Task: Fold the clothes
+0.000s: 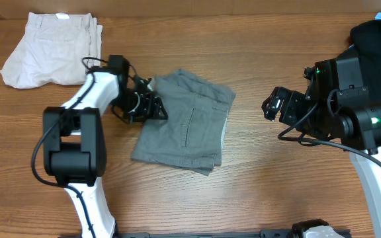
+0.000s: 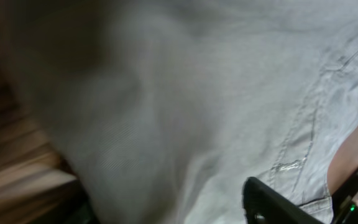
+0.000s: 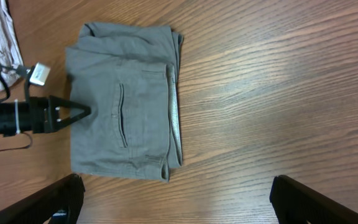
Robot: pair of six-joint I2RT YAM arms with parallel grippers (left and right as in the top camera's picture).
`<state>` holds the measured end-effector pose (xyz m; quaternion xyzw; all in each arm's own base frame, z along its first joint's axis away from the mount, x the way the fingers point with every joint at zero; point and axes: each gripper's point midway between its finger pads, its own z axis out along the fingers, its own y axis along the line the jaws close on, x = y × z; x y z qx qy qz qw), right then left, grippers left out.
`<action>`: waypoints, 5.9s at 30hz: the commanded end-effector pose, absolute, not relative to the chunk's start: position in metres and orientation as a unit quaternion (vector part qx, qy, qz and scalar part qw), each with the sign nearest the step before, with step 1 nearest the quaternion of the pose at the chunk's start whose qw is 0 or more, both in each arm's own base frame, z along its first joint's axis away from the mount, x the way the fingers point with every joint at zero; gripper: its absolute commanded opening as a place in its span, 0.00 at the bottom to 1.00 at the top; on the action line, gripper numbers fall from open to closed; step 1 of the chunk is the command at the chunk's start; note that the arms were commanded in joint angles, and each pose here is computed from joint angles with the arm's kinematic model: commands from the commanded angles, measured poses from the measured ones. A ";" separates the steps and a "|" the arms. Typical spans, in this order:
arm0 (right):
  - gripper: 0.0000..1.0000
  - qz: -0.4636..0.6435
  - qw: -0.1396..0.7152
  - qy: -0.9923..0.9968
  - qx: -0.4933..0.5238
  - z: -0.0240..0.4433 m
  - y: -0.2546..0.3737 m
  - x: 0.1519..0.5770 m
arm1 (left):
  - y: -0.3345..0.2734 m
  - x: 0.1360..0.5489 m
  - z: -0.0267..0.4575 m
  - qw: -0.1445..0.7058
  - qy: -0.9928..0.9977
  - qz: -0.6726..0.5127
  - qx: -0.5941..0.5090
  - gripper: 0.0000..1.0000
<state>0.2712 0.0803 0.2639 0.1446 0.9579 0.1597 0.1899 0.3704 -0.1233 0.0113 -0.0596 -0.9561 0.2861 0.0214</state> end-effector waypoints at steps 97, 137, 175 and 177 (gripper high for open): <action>1.00 0.128 0.149 0.964 0.177 0.253 0.070 0.257 | 0.193 0.600 0.238 -0.457 -0.870 -0.103 0.153 0.07; 1.00 0.116 0.112 0.968 0.194 0.241 0.069 0.253 | 0.279 0.592 0.152 -0.402 -0.887 -0.155 0.163 0.88; 1.00 0.097 0.113 0.972 0.184 0.239 0.063 0.251 | 0.190 0.618 0.076 -0.352 -0.919 -0.006 0.176 0.09; 1.00 0.097 0.113 0.972 0.184 0.239 0.063 0.251 | 0.181 0.625 0.108 -0.378 -0.911 0.009 0.167 0.10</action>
